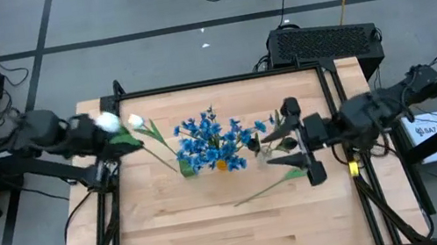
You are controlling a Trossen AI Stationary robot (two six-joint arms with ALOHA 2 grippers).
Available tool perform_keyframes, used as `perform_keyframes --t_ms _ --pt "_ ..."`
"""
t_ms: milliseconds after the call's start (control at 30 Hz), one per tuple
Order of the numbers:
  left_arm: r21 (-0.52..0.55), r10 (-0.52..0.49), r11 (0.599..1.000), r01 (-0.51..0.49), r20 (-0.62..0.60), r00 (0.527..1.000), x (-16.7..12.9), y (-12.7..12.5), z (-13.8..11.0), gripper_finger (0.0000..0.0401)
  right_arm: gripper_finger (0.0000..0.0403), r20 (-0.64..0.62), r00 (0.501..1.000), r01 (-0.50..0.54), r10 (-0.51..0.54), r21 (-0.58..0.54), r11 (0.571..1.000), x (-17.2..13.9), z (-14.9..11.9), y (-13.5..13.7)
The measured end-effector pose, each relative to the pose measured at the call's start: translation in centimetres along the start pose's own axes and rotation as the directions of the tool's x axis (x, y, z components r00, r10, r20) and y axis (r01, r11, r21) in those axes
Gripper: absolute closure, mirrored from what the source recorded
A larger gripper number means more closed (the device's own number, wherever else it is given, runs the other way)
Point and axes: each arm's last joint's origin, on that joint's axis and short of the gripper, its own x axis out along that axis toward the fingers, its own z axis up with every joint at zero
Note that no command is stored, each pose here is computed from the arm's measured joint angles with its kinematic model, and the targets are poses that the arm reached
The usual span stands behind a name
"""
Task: Sort flowers into vase by color
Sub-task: Put the top white flower into the green vase
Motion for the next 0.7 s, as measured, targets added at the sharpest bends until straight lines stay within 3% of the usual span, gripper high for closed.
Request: perform_keyframes --t_ms 267,533,700 --pt "-0.051 0.033 0.998 -0.042 -0.165 0.986 2.1 0.3 -2.9 0.0379 0.0211 -0.147 0.986 0.082 -0.084 -0.019 0.996 -0.3 -2.2 2.7" --pt "-0.015 0.221 0.973 -0.231 -0.234 0.947 2.9 1.0 -5.0 0.0379 0.0231 -0.263 0.962 0.083 -0.079 0.003 0.997 0.9 -6.6 4.6" --pt "0.003 0.323 0.943 -0.333 -0.26 0.91 3.4 1.3 -6.4 0.0379 0.0244 -0.298 0.946 0.134 -0.129 -0.004 0.991 0.8 -8.6 5.2"
